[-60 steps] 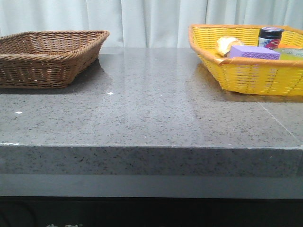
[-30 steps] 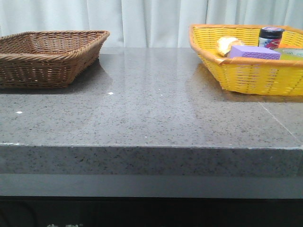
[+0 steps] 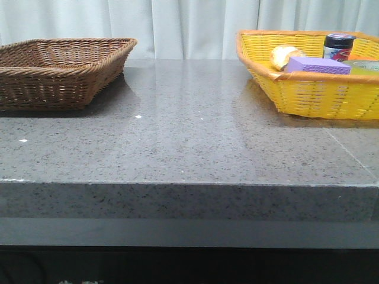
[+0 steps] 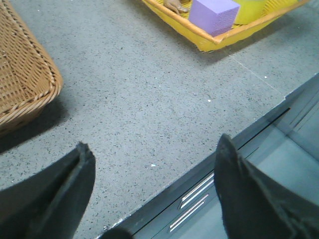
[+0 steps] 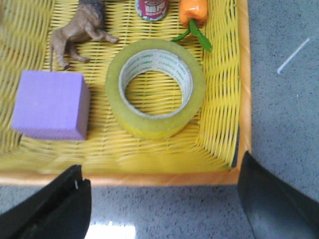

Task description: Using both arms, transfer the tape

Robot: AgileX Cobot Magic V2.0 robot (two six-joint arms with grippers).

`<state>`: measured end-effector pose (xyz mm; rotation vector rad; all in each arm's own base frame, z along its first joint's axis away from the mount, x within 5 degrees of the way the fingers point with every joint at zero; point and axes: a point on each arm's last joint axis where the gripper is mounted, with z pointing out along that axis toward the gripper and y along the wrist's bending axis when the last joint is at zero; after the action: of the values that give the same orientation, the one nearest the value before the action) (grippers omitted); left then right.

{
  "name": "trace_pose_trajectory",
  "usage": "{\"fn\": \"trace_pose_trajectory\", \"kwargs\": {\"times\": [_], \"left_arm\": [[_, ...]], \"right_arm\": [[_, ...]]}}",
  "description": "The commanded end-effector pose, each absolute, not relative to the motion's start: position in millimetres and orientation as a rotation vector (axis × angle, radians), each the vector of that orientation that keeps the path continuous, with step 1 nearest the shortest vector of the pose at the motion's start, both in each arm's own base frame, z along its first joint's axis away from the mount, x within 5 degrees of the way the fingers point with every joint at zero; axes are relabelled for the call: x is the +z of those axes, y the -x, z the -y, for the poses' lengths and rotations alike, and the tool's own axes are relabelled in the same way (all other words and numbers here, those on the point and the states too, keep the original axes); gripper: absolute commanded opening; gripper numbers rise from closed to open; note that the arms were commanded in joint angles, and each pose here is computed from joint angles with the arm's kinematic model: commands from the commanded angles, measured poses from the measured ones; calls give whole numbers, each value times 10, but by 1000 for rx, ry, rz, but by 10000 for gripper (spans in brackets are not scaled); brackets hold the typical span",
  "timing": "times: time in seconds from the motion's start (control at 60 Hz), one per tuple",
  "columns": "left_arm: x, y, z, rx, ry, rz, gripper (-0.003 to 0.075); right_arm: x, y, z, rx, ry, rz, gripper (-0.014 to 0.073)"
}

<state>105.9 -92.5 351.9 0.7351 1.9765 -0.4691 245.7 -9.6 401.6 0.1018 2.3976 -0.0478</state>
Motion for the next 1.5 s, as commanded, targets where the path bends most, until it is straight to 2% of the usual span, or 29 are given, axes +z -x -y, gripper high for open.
{"fn": "trace_pose_trajectory", "kwargs": {"times": [0.0,0.267,0.6,1.317,1.4,1.483], "left_arm": [[3663,-1064,942,-496,-710,-1893,491],[3663,-1064,942,-496,-710,-1893,491],[3663,-1064,942,-496,-710,-1893,491],[3646,-1053,942,-503,-715,-1916,491],[3646,-1053,942,-503,-715,-1916,491],[3646,-1053,942,-503,-715,-1916,491]], "right_arm": [[4186,-2633,194,-97,-120,-2355,614],[4011,-3252,321,-156,58,-2580,614],[3758,-3835,350,-175,310,-2658,613],[3077,-4294,347,-85,391,-2794,613],[3075,-4290,346,-83,392,-2799,561],[3074,-4285,346,-82,393,-2804,430]]}}
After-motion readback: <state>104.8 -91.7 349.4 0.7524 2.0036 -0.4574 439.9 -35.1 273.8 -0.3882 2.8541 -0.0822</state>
